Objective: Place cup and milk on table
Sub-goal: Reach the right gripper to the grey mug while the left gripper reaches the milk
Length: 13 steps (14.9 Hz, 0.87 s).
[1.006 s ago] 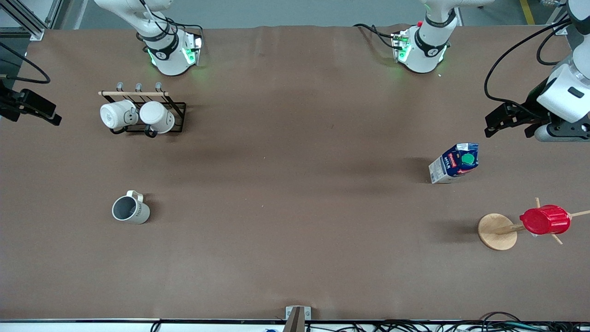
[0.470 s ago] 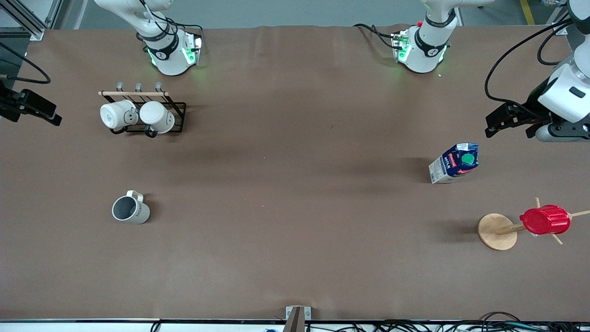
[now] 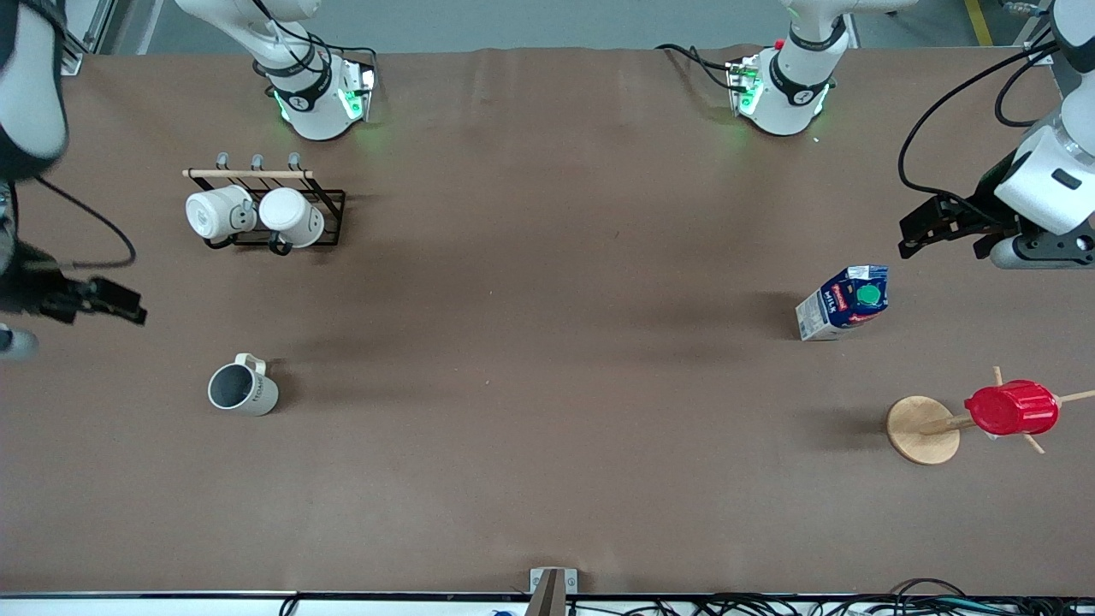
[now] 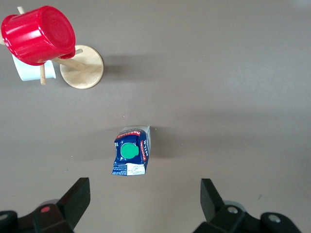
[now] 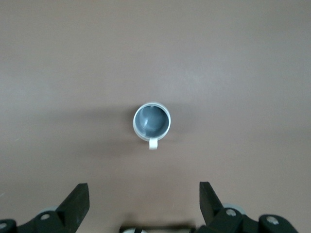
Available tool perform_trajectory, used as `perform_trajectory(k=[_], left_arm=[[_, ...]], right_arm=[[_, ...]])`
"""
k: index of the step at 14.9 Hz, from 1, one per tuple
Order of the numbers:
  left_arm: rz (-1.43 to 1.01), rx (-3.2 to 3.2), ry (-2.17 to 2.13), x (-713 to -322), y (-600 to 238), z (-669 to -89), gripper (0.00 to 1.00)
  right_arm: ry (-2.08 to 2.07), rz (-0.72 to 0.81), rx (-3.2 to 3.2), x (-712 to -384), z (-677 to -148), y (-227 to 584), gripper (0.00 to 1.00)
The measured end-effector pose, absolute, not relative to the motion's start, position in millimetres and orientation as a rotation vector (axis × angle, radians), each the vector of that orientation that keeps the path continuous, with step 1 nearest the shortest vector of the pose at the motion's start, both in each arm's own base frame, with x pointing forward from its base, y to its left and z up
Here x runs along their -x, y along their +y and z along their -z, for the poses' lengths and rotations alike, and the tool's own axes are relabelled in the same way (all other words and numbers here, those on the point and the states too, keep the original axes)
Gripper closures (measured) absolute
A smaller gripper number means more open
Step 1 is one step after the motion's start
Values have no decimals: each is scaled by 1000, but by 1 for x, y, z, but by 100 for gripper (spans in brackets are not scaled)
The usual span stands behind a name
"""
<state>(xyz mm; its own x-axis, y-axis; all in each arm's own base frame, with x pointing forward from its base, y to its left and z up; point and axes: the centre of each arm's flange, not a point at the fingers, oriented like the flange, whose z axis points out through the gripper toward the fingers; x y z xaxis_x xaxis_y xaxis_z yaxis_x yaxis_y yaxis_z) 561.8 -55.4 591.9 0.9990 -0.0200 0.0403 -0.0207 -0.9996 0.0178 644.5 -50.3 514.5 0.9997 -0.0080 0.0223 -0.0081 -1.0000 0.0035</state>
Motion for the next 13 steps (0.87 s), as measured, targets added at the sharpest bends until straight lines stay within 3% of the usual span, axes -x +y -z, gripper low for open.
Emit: perform_trajectory(k=[4, 10, 13], left_arm=[[-23, -3125, -23, -574, -52, -566, 0], [-25, -3141, 17, -581, -35, -497, 0], [-9, -3145, 18, -577, -32, -461, 0]], right_arm=[[69, -57, -3121, -670, -413, -76, 0], [191, -112, -3104, -654, -295, -72, 0], [222, -125, -3097, -649, -263, -71, 0]])
